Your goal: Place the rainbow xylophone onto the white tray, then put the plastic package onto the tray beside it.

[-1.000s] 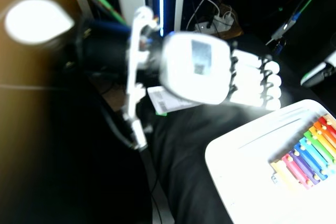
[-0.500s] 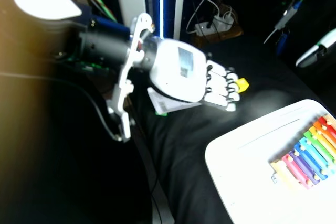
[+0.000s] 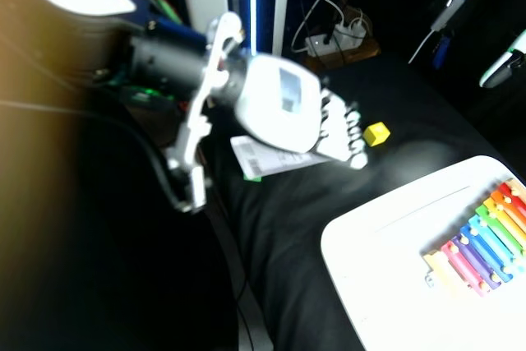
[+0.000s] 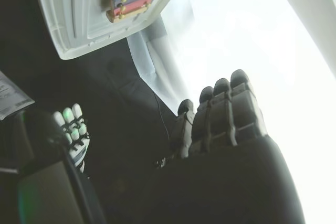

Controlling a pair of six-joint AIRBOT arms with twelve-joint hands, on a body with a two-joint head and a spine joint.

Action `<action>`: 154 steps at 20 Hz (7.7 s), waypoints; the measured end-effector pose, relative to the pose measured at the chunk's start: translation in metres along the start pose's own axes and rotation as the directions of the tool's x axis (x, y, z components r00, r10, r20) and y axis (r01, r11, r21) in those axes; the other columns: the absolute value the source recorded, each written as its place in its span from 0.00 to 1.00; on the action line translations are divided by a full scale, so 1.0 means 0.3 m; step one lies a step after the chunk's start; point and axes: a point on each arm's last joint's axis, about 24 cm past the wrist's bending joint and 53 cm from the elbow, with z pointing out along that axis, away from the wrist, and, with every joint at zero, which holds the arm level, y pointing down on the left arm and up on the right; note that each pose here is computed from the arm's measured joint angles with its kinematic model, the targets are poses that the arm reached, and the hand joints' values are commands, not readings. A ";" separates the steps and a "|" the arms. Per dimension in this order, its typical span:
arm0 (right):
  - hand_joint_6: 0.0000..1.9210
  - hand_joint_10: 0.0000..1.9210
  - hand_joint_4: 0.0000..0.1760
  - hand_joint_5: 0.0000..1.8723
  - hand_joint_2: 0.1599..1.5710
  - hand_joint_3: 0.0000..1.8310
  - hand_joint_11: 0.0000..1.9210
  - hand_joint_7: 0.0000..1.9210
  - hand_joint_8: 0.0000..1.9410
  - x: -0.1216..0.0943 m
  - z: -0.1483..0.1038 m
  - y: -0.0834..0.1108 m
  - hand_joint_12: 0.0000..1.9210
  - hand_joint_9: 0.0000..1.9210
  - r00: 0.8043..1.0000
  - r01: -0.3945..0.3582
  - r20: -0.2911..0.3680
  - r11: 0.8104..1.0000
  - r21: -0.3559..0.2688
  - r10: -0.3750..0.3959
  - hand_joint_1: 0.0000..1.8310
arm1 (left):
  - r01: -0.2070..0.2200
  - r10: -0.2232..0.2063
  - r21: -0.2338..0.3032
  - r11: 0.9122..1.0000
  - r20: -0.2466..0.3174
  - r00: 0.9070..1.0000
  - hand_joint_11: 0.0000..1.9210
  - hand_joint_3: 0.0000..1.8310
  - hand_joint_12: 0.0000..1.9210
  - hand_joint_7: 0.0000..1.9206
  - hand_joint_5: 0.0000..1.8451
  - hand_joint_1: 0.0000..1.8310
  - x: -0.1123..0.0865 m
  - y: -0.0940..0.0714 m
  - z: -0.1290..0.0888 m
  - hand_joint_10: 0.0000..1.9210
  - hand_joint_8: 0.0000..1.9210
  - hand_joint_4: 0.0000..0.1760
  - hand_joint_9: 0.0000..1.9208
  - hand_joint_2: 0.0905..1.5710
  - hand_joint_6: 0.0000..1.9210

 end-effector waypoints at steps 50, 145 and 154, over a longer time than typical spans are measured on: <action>0.00 0.00 0.00 0.05 0.33 0.00 0.04 0.04 0.00 0.271 0.068 -0.255 0.01 0.02 0.950 -0.306 0.099 0.947 0.100 0.297 0.34 | 0.022 -0.021 0.012 1.000 -0.059 0.998 0.00 0.00 0.00 0.00 0.00 0.40 0.102 -0.015 -0.009 0.00 0.00 0.42 0.00 0.42 0.00; 0.45 0.61 0.00 0.49 0.69 0.00 0.45 0.51 0.63 -0.495 0.254 -0.143 0.80 0.50 0.858 -0.035 0.512 0.998 -0.044 0.053 0.69 | 0.033 -0.028 0.074 0.997 -0.071 0.997 0.00 0.00 0.00 0.00 0.00 0.36 0.168 -0.099 0.041 0.00 0.00 0.10 0.00 0.42 0.00; 0.53 0.66 0.00 0.44 0.69 0.00 0.43 0.47 0.58 -0.549 0.297 -0.239 0.65 0.48 0.832 -0.088 0.550 0.996 0.006 0.070 0.75 | 0.033 -0.027 0.095 0.995 -0.060 0.998 0.00 0.00 0.00 0.00 0.00 0.35 0.162 -0.116 0.040 0.00 0.00 0.00 0.00 0.40 0.00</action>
